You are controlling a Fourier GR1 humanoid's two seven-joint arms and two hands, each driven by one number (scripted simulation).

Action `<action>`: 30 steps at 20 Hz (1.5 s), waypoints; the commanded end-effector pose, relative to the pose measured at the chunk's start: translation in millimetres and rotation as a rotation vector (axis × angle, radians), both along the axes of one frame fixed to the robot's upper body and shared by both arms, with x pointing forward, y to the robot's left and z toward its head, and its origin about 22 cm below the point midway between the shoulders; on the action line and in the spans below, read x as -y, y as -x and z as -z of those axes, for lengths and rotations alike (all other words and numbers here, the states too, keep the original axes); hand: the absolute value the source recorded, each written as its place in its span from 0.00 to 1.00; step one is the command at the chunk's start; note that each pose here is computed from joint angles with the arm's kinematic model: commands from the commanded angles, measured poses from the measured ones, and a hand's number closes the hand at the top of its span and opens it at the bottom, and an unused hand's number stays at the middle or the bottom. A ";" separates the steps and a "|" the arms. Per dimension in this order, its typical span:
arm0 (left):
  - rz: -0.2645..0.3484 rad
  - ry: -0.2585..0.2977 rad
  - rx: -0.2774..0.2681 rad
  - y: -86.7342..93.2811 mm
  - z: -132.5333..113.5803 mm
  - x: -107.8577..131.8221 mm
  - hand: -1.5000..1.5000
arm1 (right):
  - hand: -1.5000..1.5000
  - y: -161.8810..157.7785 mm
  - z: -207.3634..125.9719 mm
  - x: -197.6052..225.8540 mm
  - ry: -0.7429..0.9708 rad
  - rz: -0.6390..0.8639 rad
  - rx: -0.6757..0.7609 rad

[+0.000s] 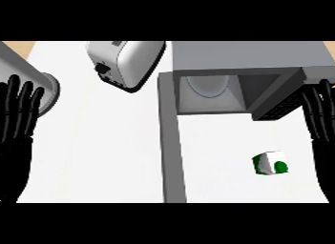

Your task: Pick up the milk, place it into the microwave and close the microwave

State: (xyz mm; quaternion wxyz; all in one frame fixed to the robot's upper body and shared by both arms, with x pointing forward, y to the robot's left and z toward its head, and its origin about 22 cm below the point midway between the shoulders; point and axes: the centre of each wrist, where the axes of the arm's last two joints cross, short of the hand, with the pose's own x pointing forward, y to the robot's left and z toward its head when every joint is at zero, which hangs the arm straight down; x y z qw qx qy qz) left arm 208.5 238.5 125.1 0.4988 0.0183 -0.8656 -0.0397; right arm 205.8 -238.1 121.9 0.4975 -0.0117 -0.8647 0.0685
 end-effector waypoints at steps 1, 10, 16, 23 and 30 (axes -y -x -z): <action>-0.002 0.014 -0.059 -0.5 -13.1 1.8 0.00 | 0.00 -0.6 14.5 12.4 0.012 0.042 -0.036; 0.000 0.273 -0.157 9.7 23.3 -3.1 0.00 | 0.00 91.2 12.0 41.3 -0.034 0.077 -0.171; 0.009 0.278 -0.157 48.4 43.2 -26.7 0.00 | 0.00 94.5 26.0 48.1 -0.062 0.100 -0.215; 0.019 0.307 -0.172 57.4 56.5 -1.0 0.00 | 0.00 110.6 78.9 54.4 -0.078 0.117 -0.239; 0.029 0.286 -0.172 82.6 82.0 1.2 0.00 | 0.00 88.1 115.1 62.1 -0.106 0.129 -0.289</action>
